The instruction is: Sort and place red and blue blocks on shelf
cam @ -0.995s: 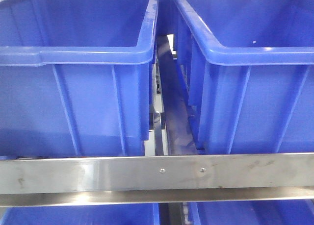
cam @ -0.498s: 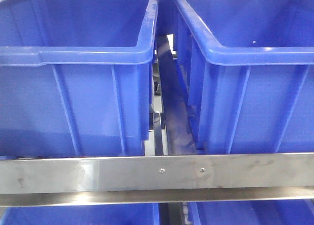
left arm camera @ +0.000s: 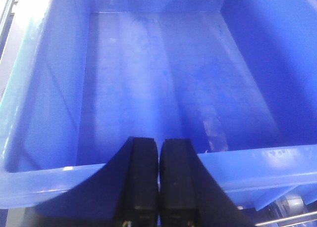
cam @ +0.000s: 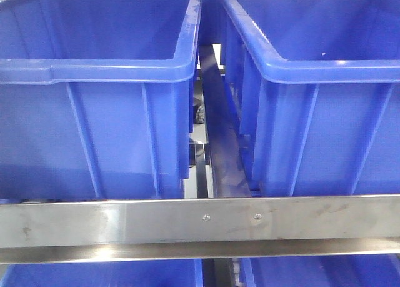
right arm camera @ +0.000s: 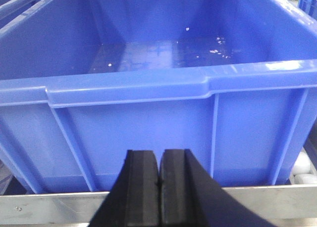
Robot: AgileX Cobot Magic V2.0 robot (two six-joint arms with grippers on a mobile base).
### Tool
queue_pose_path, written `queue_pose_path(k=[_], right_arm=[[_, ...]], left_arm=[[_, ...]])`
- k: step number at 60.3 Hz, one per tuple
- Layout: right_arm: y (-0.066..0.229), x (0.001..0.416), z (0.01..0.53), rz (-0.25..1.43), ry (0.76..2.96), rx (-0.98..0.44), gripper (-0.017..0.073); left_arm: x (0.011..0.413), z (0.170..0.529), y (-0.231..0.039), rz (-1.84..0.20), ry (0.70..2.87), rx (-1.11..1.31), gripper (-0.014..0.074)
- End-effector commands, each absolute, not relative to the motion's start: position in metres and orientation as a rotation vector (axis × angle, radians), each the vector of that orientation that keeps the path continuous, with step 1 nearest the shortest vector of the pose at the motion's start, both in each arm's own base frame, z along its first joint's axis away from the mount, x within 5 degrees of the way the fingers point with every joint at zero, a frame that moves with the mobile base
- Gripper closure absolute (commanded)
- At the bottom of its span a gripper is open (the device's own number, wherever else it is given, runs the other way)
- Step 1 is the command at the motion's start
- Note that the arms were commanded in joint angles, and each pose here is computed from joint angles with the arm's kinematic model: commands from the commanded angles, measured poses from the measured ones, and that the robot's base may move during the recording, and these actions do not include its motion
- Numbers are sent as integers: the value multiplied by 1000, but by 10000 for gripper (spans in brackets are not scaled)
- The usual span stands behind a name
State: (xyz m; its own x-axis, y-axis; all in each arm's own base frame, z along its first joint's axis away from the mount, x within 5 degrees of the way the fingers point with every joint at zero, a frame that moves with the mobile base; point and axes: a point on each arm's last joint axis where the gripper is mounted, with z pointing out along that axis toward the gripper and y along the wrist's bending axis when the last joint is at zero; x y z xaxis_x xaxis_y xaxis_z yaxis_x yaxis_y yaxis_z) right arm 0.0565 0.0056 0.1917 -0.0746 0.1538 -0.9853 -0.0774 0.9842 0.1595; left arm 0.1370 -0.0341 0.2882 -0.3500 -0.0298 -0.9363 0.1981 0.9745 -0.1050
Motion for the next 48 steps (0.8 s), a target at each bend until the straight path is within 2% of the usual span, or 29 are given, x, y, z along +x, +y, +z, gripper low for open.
queue_pose_path(k=[1, 36, 48], right_arm=[[4, 54, 208, 183, 1500, 62, 506], [4, 54, 208, 183, 1500, 62, 506], [4, 54, 208, 183, 1500, 62, 506]], left_arm=[[140, 306, -36, -268, 1799, 116, 470], [138, 307, -36, -268, 1794, 116, 470], [116, 321, -24, -193, 1667, 125, 470]])
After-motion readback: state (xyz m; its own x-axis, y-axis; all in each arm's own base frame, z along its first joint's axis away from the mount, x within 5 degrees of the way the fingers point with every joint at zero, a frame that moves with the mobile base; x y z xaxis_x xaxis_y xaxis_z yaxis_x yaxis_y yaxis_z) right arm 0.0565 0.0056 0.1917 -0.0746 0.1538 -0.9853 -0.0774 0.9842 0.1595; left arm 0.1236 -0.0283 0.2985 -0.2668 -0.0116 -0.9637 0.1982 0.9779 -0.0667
